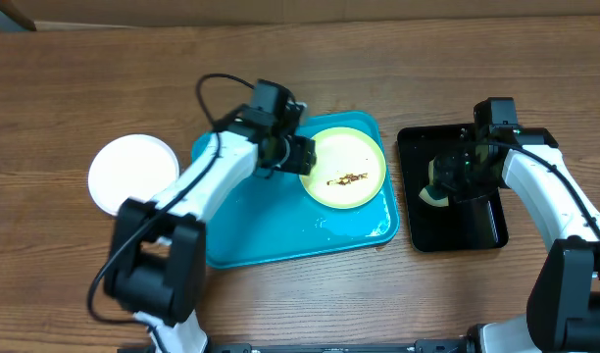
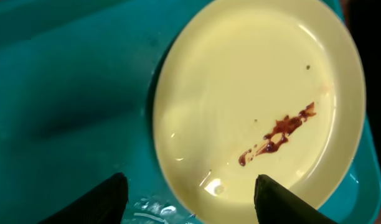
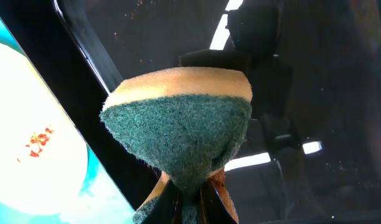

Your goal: Clean dirty plates on tray and stack at the side

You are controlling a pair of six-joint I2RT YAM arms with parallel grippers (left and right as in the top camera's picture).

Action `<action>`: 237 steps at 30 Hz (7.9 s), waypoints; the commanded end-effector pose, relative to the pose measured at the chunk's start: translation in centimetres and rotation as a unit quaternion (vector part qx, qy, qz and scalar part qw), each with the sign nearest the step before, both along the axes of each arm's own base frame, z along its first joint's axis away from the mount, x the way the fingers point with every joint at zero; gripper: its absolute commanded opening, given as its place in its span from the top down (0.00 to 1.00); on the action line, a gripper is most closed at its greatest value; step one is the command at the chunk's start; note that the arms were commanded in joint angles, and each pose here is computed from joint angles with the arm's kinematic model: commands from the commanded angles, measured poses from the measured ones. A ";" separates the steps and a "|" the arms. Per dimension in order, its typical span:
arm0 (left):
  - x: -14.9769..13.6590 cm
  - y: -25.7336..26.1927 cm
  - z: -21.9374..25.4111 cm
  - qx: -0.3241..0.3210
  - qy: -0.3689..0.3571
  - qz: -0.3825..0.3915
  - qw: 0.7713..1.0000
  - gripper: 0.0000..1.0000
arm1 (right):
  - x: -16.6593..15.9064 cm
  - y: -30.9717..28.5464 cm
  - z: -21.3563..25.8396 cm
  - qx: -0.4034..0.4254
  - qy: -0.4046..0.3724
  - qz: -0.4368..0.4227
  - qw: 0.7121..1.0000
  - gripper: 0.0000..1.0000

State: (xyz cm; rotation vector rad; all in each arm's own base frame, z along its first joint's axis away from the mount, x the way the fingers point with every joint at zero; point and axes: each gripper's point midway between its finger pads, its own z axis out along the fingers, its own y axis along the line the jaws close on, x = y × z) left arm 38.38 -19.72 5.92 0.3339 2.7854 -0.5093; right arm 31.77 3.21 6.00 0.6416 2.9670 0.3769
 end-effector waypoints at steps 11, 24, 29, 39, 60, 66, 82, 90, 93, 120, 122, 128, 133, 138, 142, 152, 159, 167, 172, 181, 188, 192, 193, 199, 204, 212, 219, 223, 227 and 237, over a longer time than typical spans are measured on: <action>-2.1 4.2 -4.3 0.134 0.067 0.043 0.988 0.84 | -0.1 -0.1 -0.3 0.002 0.005 0.001 1.000 0.96; -4.6 7.7 -4.6 0.167 0.139 0.103 0.971 0.96 | 0.0 -0.1 -0.7 -0.003 -0.003 0.042 0.999 0.96; -4.9 7.6 -4.6 0.165 0.146 0.106 0.970 0.96 | 0.3 0.4 -2.8 0.013 0.016 0.043 0.999 0.96; -5.0 7.6 -4.6 0.167 0.149 0.105 0.969 0.94 | 0.0 4.3 -4.4 0.134 0.024 0.111 0.984 0.96; -5.3 7.7 -4.6 0.169 0.154 0.105 0.968 0.95 | -1.1 -1.7 -6.5 -0.072 0.096 -0.059 0.991 0.96; -5.3 7.7 -4.6 0.169 0.154 0.105 0.968 0.95 | -2.4 -2.8 -6.4 -0.114 0.116 -0.017 0.987 0.96; -5.3 7.7 -4.6 0.169 0.154 0.105 0.968 0.95 | -0.2 7.2 -2.6 0.197 -0.004 0.179 0.964 0.96; -5.3 7.7 -4.6 0.169 0.154 0.105 0.968 0.95 | 1.4 1.7 -3.4 0.048 0.044 0.051 0.997 0.96; -5.4 7.8 -4.6 0.169 0.155 0.105 0.968 0.95 | 1.0 0.0 -4.0 0.001 0.061 0.016 0.998 0.96; -5.5 7.4 -4.6 0.161 0.159 0.102 0.969 0.96 | 2.8 1.8 1.2 0.028 -0.014 0.059 0.998 0.96; -5.5 7.4 -4.6 0.161 0.159 0.102 0.969 0.96 | 2.6 2.9 2.1 0.035 -0.027 0.081 0.996 0.96; -5.4 7.4 -4.6 0.161 0.158 0.098 0.969 0.96 | 2.0 6.0 2.6 0.025 -0.038 0.138 0.989 0.96; -5.5 6.5 -4.6 0.138 0.159 0.074 0.975 0.96 | 1.5 10.8 3.3 0.074 -0.058 0.196 0.976 0.96; -5.4 6.2 -4.5 0.129 0.158 0.073 0.976 0.96 | 0.7 16.8 4.1 0.114 -0.077 0.233 0.963 0.96; -5.5 5.6 -4.5 0.115 0.162 0.070 0.977 0.96 | 0.2 20.2 4.1 0.128 -0.088 0.242 0.958 0.96; -5.6 5.1 -4.4 0.098 0.169 0.067 0.978 0.95 | -1.3 26.2 0.6 0.138 -0.074 0.266 0.951 0.96; -5.7 5.0 -4.4 0.098 0.169 0.067 0.978 0.96 | -1.7 27.9 -1.4 0.128 -0.066 0.265 0.954 0.96; -5.7 5.0 -4.4 0.098 0.170 0.067 0.978 0.96 | -2.4 28.1 -4.7 0.113 -0.038 0.270 0.956 0.96; -6.0 5.2 -4.4 0.103 0.175 0.067 0.977 0.96 | -2.5 26.5 -6.4 0.071 -0.019 0.260 0.963 0.96; -6.0 6.4 -4.5 0.132 0.172 0.074 0.973 0.96 | -3.1 18.5 -8.0 -0.120 0.026 0.209 0.970 0.96; -6.3 6.7 -4.5 0.139 0.177 0.077 0.971 0.96 | -2.3 15.1 -7.9 -0.165 0.037 0.180 0.969 0.96; -6.4 7.4 -4.6 0.156 0.179 0.090 0.967 0.96 | -1.7 13.5 -7.9 -0.166 0.046 0.158 0.972 0.96; -6.4 7.5 -4.6 0.156 0.180 0.090 0.967 0.96 | -1.6 13.2 -7.9 -0.166 0.048 0.153 0.973 0.96; -6.5 7.9 -4.5 0.156 0.186 0.102 0.965 0.96 | -0.7 11.2 -7.6 -0.177 0.050 0.098 0.978 0.96; -6.4 8.2 -4.4 0.152 0.189 0.118 0.963 0.96 | 0.1 11.1 -6.1 -0.172 0.027 0.076 0.982 0.96; -6.0 8.3 -3.1 0.144 0.172 0.123 0.967 0.96 | 1.3 11.4 -1.1 -0.147 -0.041 0.058 0.987 0.96; -5.6 8.4 -1.7 0.140 0.150 0.125 0.971 0.96 | 1.6 11.3 3.0 -0.126 -0.088 0.047 0.987 0.96; -5.2 8.9 -0.5 0.146 0.128 0.138 0.971 0.96 | 1.6 9.3 4.7 -0.124 -0.094 0.020 0.988 0.96; -4.4 10.5 1.9 0.174 0.078 0.161 0.968 0.96 | 1.7 5.6 5.2 -0.134 -0.080 -0.013 0.988 0.96; -3.1 14.9 10.5 0.296 -0.104 0.219 0.924 0.96 | 1.1 0.5 3.3 -0.087 -0.028 0.032 0.995 0.96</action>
